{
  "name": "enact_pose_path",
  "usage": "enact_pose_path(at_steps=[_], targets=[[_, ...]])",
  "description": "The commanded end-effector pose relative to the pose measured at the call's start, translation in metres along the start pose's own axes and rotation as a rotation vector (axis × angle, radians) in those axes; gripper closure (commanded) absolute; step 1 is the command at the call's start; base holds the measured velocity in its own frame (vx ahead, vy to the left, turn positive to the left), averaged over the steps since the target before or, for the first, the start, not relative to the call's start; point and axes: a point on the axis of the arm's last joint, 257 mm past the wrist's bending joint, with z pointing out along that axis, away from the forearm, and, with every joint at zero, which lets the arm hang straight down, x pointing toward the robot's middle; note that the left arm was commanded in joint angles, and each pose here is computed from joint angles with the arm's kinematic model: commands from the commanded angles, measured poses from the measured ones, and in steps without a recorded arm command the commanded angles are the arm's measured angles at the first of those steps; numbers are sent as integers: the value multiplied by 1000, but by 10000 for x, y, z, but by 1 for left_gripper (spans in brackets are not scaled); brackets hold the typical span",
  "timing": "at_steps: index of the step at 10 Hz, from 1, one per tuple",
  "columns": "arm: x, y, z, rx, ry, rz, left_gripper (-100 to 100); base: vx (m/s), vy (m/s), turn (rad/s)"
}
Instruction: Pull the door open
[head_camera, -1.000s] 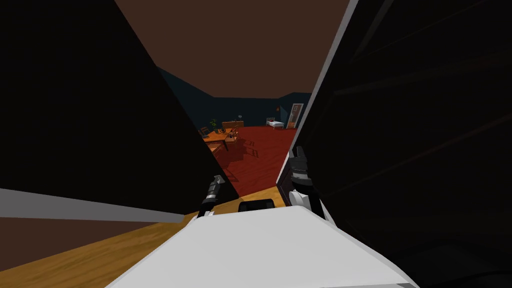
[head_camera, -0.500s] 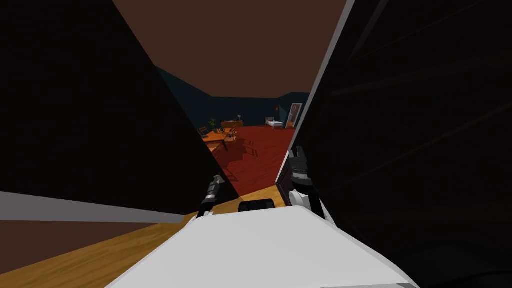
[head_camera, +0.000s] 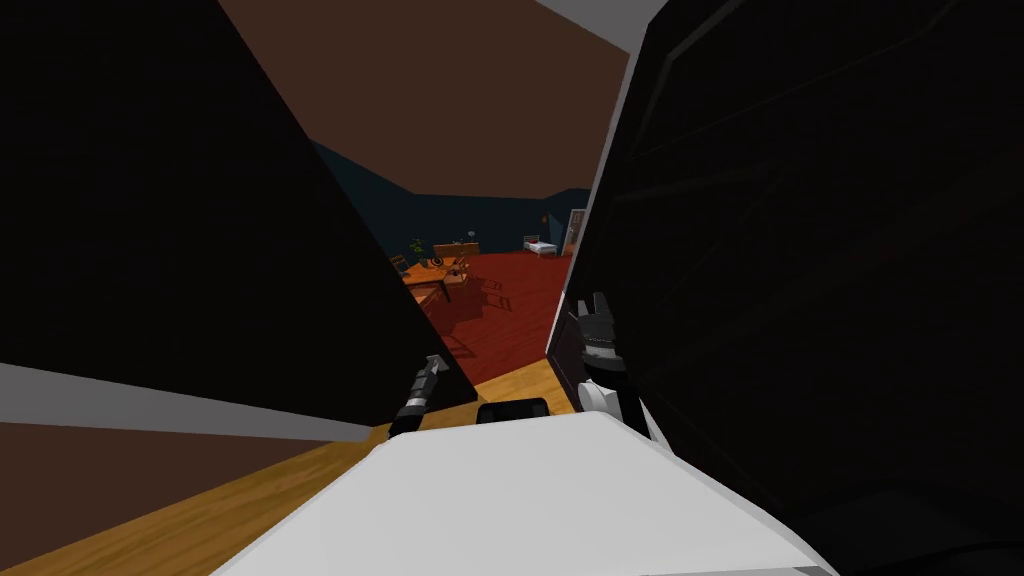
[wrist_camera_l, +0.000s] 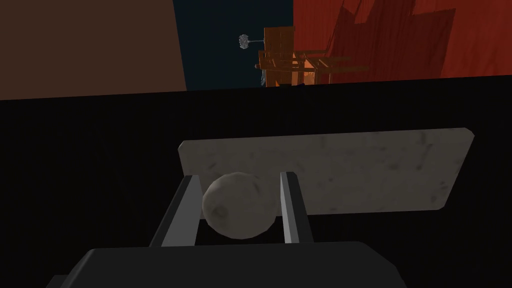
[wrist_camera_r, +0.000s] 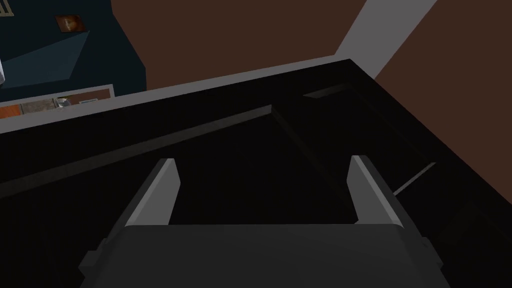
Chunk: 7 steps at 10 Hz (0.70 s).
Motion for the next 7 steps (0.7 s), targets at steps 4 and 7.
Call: enact_pose_path(at_steps=[4,7], targets=[[20,25,-213,-2,49,-2,100,-177,32,-94],[-6,9,-435,2,89,0,100,-210,69,-168]])
